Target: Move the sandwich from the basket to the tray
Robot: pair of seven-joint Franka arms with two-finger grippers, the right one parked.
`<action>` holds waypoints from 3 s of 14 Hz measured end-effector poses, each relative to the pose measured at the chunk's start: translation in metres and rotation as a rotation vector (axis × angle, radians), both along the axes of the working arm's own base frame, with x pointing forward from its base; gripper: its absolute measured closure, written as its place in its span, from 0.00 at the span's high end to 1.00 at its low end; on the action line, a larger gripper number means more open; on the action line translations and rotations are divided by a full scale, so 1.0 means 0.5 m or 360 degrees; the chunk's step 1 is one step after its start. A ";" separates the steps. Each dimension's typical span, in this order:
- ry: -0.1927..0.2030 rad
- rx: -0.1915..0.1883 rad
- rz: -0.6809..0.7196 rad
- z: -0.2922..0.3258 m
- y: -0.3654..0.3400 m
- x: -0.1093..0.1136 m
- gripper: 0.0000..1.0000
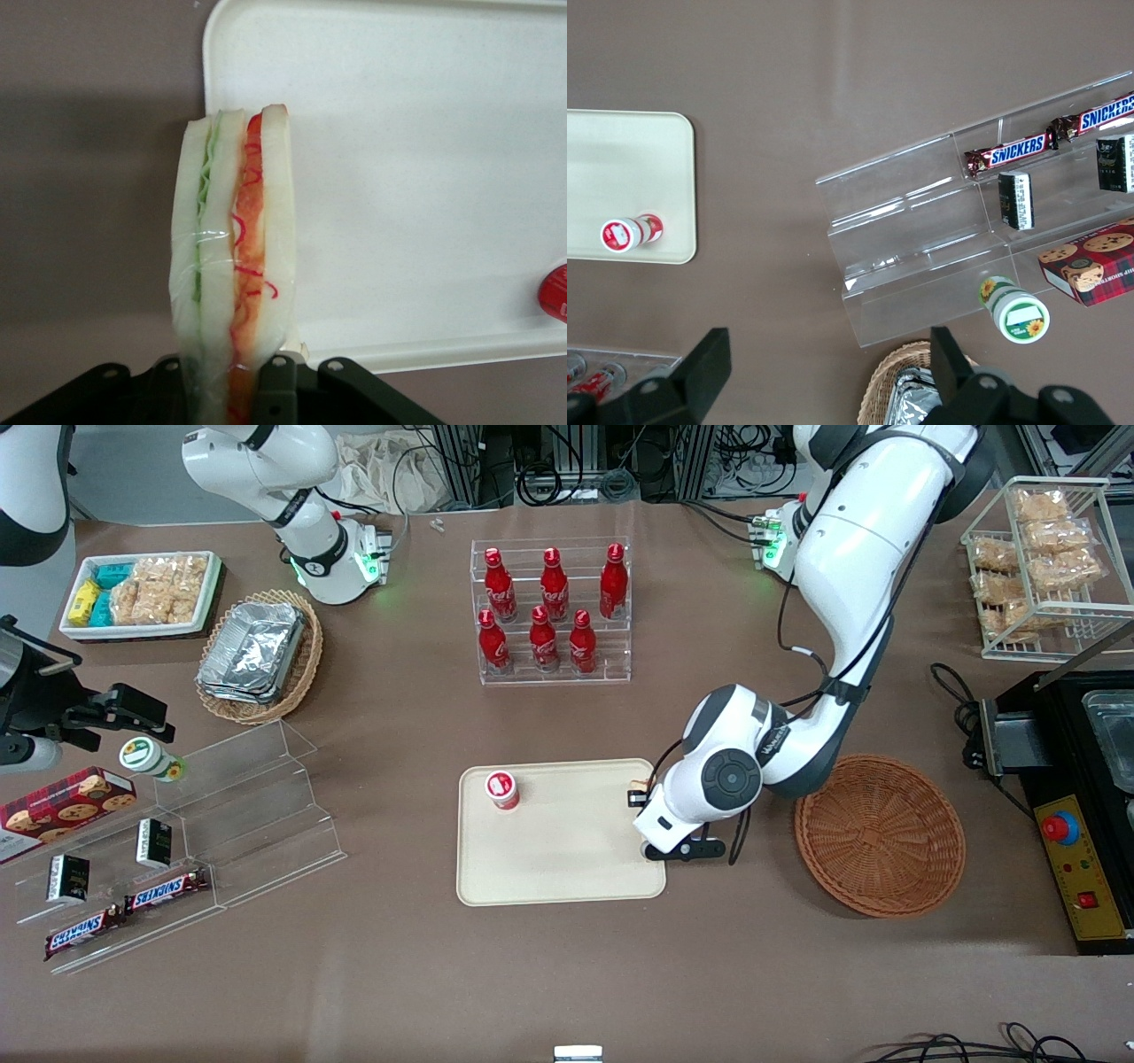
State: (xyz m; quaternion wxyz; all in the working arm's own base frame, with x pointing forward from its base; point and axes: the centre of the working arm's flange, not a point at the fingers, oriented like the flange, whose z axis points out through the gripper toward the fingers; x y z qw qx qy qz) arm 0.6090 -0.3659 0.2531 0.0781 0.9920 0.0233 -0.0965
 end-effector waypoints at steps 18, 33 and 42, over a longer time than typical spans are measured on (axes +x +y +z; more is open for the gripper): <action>0.0075 0.0017 0.0056 0.157 0.118 0.051 0.99; 0.0002 0.0235 0.0041 0.618 0.683 -0.009 1.00; -0.0019 0.0275 -0.0006 0.631 0.751 -0.016 1.00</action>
